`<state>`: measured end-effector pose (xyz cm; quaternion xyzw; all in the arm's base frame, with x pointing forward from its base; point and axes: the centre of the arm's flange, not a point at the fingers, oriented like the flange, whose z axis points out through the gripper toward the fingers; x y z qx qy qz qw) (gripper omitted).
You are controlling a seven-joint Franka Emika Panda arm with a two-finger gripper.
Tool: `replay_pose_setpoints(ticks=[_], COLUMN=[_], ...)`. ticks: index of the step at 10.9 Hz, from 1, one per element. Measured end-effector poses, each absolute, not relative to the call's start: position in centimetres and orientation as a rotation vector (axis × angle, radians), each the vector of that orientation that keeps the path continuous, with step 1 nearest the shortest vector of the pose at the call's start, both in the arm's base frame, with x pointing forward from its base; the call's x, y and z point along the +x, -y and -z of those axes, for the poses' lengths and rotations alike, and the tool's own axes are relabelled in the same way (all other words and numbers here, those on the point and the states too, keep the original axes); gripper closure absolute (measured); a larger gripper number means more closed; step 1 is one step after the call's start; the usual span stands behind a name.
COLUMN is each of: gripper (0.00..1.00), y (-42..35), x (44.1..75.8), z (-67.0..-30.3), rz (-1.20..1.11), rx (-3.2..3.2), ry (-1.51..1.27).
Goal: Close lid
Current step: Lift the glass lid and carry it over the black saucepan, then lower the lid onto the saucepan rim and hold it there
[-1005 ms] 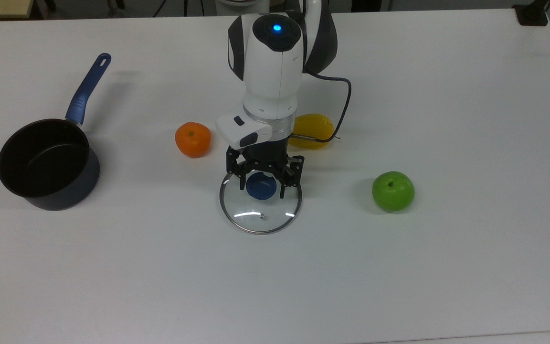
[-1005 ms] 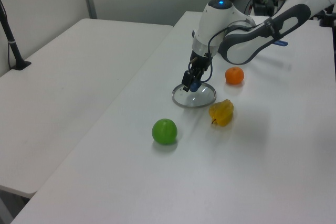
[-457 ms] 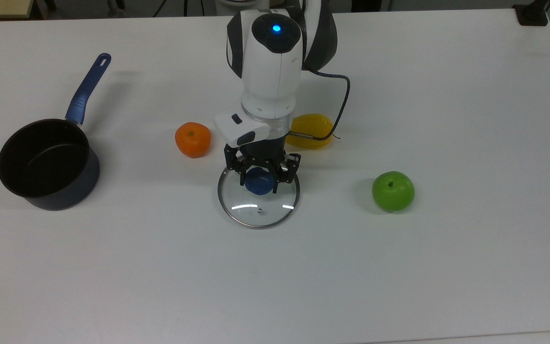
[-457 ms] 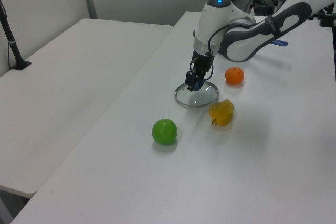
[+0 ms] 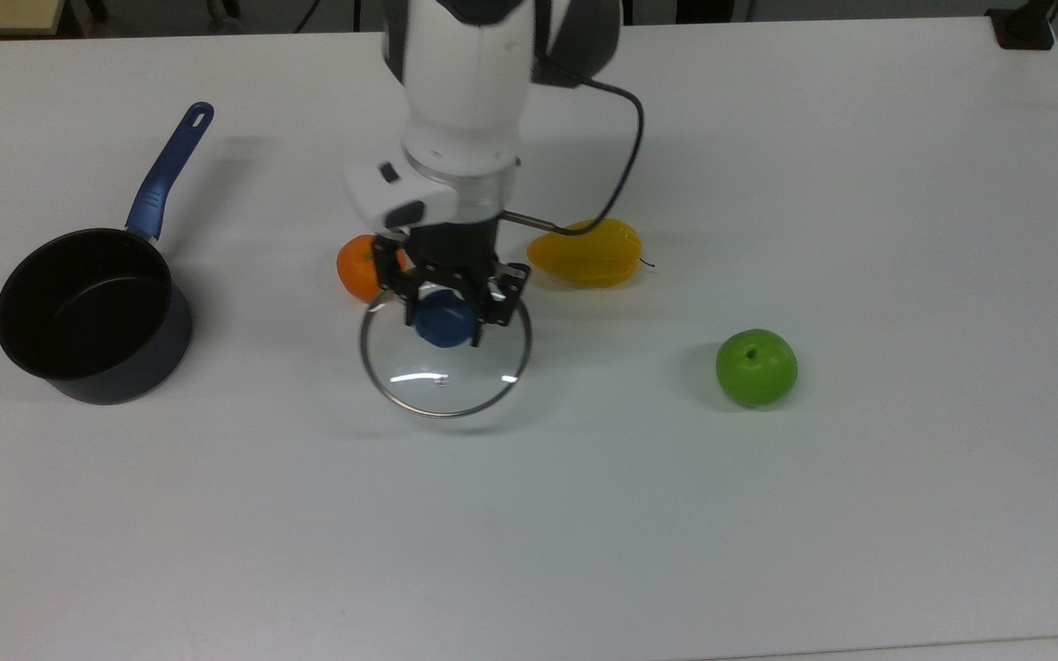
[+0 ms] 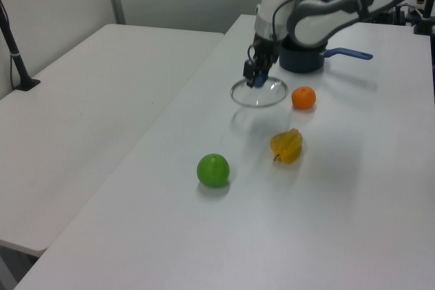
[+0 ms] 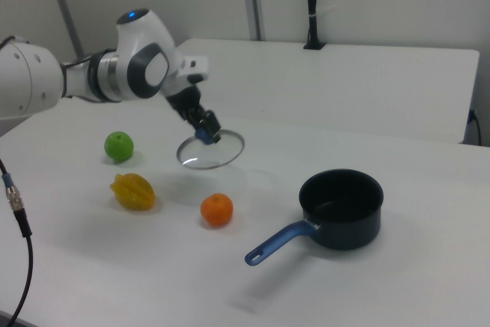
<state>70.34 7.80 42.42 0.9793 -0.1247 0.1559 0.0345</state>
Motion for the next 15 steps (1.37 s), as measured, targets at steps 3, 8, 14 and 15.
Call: replay_pose_setpoints(ticks=[3, 8, 14, 15], gripper=[0.33, 0.33, 0.33, 0.33], y=[0.7, 21.2, 27.0, 27.0], x=[70.6, 67.6, 67.2, 67.5], z=[-47.0, -48.1, -44.3, -43.6], rz=[-0.486, -0.46, -0.504, -0.516], rx=[2.966, 2.966, 2.981, 2.976], ry=[0.398, 0.501, 0.514, 0.512])
